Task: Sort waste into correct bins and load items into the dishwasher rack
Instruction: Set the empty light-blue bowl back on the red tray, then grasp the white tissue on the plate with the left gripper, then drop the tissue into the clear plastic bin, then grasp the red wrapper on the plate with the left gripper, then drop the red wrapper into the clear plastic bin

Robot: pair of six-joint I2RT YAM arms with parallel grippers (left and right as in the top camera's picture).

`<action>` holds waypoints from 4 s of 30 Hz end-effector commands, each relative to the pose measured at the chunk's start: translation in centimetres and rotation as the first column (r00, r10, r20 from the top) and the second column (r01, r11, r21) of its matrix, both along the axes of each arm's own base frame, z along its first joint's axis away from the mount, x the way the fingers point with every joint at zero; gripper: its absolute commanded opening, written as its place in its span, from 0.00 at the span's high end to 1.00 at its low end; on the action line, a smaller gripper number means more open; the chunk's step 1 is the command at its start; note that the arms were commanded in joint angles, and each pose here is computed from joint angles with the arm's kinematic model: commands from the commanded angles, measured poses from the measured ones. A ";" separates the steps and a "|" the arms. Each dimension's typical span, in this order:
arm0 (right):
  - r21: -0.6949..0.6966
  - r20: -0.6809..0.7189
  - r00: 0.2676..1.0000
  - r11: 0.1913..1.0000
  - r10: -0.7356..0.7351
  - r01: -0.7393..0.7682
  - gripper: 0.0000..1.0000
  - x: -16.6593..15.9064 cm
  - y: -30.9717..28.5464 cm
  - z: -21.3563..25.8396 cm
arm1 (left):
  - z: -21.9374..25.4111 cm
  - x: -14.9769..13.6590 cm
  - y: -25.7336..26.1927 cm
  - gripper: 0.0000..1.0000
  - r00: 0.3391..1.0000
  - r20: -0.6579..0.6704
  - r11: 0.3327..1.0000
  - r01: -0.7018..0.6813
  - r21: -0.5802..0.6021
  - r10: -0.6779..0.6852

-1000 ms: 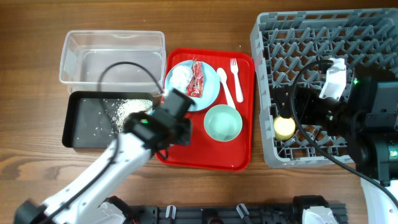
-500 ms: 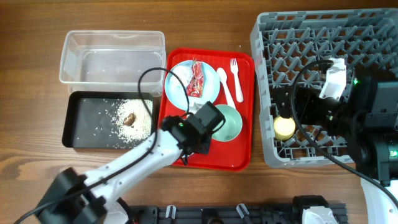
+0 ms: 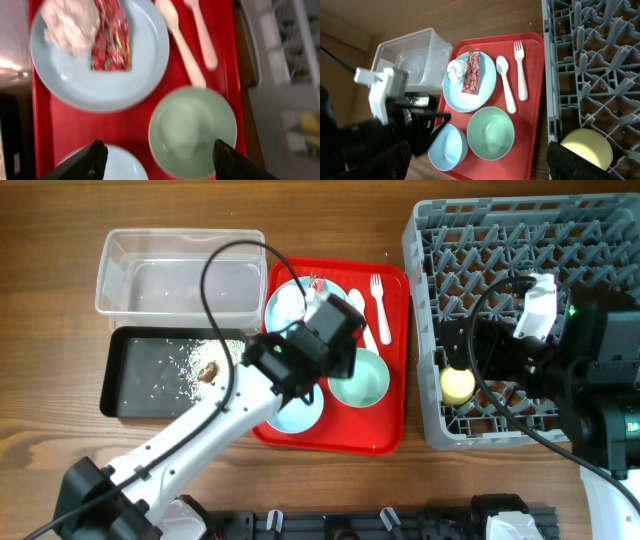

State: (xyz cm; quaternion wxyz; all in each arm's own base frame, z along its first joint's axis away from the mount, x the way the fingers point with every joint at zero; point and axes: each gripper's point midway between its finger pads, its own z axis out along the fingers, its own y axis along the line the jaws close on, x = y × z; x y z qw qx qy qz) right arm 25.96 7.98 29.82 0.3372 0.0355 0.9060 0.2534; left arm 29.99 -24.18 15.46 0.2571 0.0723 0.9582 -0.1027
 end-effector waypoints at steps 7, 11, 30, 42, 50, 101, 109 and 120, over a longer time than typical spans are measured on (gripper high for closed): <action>0.016 -0.003 1.000 1.000 0.010 -0.010 0.10 0.0 0.3 0.3 | -1.6 4.5 1.3 0.36 0.999 0.042 0.999 -0.025 0.020 0.024; 0.017 -0.005 1.000 1.000 0.010 -0.010 0.07 -0.1 0.3 0.2 | -1.6 4.4 1.4 0.23 0.999 0.038 0.999 -0.025 0.023 0.024; 0.014 -0.031 0.999 1.000 0.013 -0.012 0.00 -0.5 0.3 -0.2 | -7.2 12.0 4.3 0.18 0.990 0.111 0.991 -0.101 0.092 0.090; 0.014 -0.031 0.999 1.000 0.013 -0.012 0.00 -0.5 0.3 -0.2 | -12.2 14.4 5.5 0.34 0.988 0.098 0.985 -0.127 0.120 0.116; 0.013 -0.035 0.999 1.000 0.013 -0.012 0.00 -0.5 0.3 -0.3 | -6.2 14.1 4.9 0.96 0.977 0.182 0.991 -0.121 0.062 0.108; 0.013 -0.030 0.999 1.000 0.013 -0.012 0.00 -0.5 0.3 -0.2 | -14.3 11.2 1.3 0.85 0.998 -0.016 0.995 0.065 0.076 -0.064; 0.013 -0.037 0.999 1.000 0.013 -0.013 0.00 -0.6 0.3 -0.3 | -10.1 10.8 1.4 0.96 1.000 0.004 0.999 0.023 0.037 -0.024; 0.013 -0.030 0.999 1.000 0.013 -0.013 0.00 -0.5 0.3 -0.2 | 3.1 13.5 13.6 0.96 0.911 0.317 0.940 -0.316 0.125 0.264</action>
